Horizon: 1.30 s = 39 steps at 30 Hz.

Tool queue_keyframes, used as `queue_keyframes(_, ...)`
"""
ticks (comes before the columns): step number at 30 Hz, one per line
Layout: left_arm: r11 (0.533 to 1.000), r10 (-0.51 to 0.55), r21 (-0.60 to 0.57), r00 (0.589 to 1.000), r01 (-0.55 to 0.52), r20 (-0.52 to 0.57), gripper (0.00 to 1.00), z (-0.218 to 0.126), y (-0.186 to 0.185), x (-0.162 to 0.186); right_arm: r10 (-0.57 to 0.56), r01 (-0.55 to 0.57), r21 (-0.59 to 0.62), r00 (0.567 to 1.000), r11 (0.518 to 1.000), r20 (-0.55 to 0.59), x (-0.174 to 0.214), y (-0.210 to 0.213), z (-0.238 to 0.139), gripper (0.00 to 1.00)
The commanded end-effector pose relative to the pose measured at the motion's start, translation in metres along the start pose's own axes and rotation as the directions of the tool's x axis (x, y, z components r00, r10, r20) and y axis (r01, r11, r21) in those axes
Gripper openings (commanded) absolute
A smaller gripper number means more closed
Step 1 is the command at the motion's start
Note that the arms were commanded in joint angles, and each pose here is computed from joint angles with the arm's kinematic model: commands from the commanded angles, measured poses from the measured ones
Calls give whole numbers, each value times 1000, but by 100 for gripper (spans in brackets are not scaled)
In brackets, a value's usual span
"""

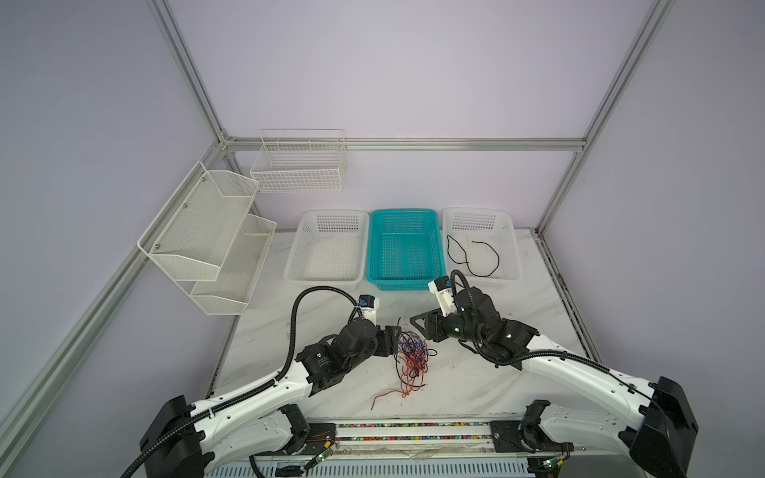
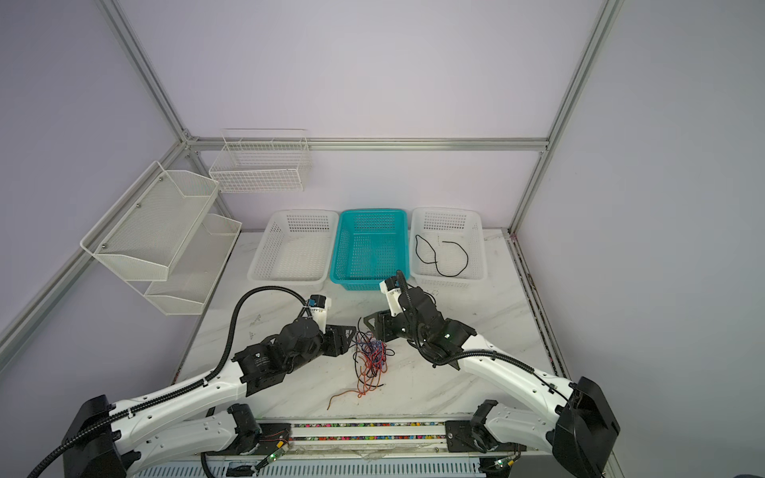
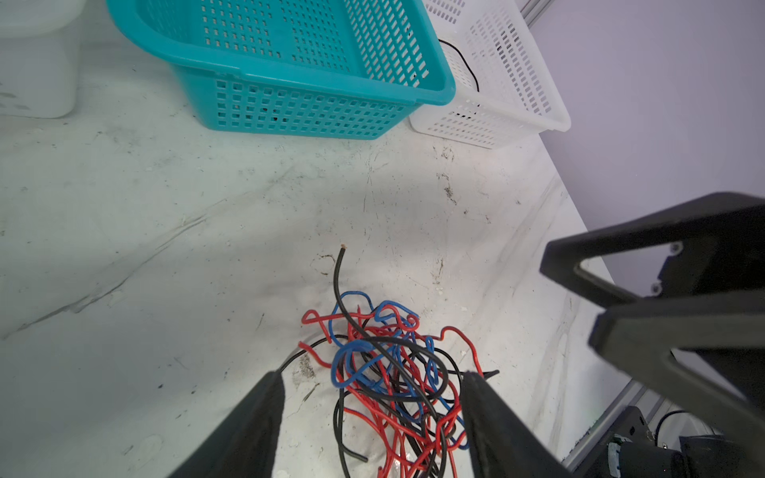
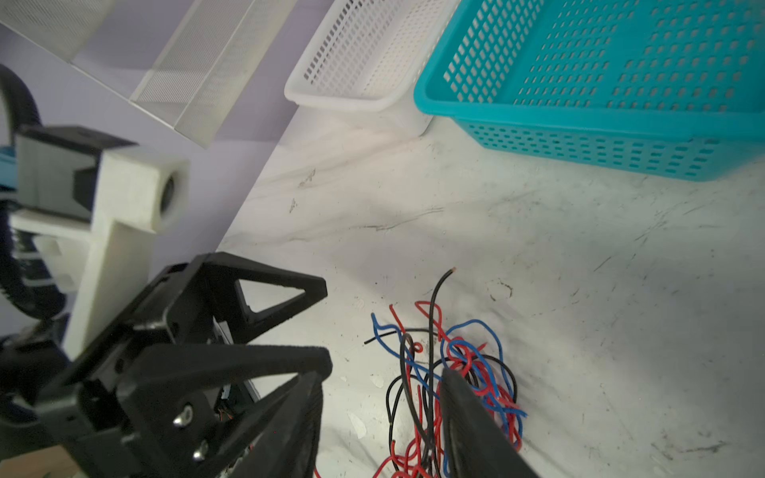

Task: Untangle the cables
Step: 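Move the right gripper back to the wire pile beside the left gripper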

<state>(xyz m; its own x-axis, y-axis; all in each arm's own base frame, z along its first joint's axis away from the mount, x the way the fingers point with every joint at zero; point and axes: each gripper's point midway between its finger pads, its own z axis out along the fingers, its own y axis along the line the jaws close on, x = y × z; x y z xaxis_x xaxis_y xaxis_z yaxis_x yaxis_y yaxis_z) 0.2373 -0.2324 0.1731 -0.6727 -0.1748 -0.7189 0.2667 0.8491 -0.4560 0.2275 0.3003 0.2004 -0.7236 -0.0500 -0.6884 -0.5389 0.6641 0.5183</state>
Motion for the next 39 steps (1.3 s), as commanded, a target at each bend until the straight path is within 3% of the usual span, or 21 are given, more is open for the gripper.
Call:
queue_keyframes(1, 998, -28, -60, 1000, 28, 5, 70, -4, 22, 12, -58, 61, 53, 997, 997, -44, 21, -6, 12, 50)
queue_keyframes(8, 996, -80, -47, 996, 79, -26, 71, 0, 31, 32, -58, 67, 119, 995, 991, -85, 43, -20, 26, 49)
queue_keyframes(16, 995, -100, -23, 992, 99, -76, 71, 11, 26, 44, -76, 90, 111, 989, 990, -126, 56, -17, 39, 36)
queue_keyframes(19, 994, -107, -12, 991, 106, -83, 71, 14, 23, 45, -76, 92, 123, 989, 988, -129, 59, -19, 40, 27)
queue_keyframes(25, 992, -122, 12, 987, 124, -103, 71, 23, 16, 49, -83, 98, 136, 990, 986, -110, 53, -16, 36, 0)
queue_keyframes(39, 986, -144, 59, 975, 156, -170, 70, 47, 2, 63, -127, 125, 28, 990, 992, 58, -16, 43, -13, 0)
